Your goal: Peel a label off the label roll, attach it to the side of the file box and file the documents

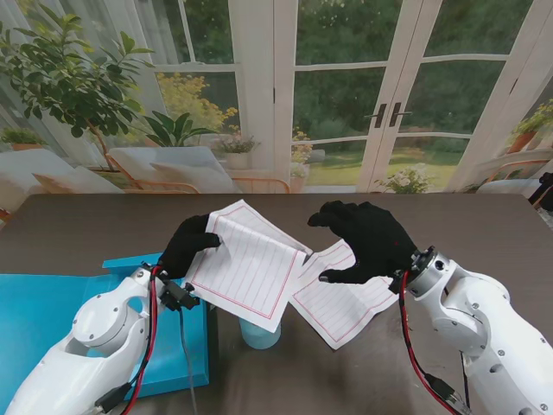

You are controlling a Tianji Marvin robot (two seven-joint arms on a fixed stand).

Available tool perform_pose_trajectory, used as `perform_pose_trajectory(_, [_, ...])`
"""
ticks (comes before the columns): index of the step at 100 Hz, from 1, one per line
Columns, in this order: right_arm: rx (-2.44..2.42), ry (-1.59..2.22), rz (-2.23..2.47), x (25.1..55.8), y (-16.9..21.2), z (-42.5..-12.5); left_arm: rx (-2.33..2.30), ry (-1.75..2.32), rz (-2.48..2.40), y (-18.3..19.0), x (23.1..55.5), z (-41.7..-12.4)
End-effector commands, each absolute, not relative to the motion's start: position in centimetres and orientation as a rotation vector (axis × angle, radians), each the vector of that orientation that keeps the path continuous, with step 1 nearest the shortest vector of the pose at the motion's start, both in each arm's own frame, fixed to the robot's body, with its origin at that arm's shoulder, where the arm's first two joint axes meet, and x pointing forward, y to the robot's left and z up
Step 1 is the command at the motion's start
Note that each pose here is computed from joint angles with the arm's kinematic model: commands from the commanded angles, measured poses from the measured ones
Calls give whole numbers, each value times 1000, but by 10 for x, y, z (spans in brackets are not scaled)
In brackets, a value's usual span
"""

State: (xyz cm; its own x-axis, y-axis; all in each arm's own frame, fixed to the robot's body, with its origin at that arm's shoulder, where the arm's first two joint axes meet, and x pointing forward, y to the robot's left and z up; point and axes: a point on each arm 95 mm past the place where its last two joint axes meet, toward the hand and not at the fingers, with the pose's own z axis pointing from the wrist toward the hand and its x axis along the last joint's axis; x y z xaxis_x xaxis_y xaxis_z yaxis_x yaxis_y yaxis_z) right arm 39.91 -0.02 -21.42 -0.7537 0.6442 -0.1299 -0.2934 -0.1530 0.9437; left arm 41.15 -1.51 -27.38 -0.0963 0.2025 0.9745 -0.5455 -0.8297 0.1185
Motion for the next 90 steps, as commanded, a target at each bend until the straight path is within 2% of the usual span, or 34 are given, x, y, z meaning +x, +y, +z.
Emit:
perform_pose_trajectory(1, [420,1516,1950,399,4,-221,1704,-396,1982,-5,407,-274])
perform_pose_trajectory(50, [780,1409,2081,408,23,-254,1875,-461,2161,47,364,-261])
perform_pose_trajectory(90, [871,1357,2091,414,27,-268,2109,-458,2290,98,324,-279])
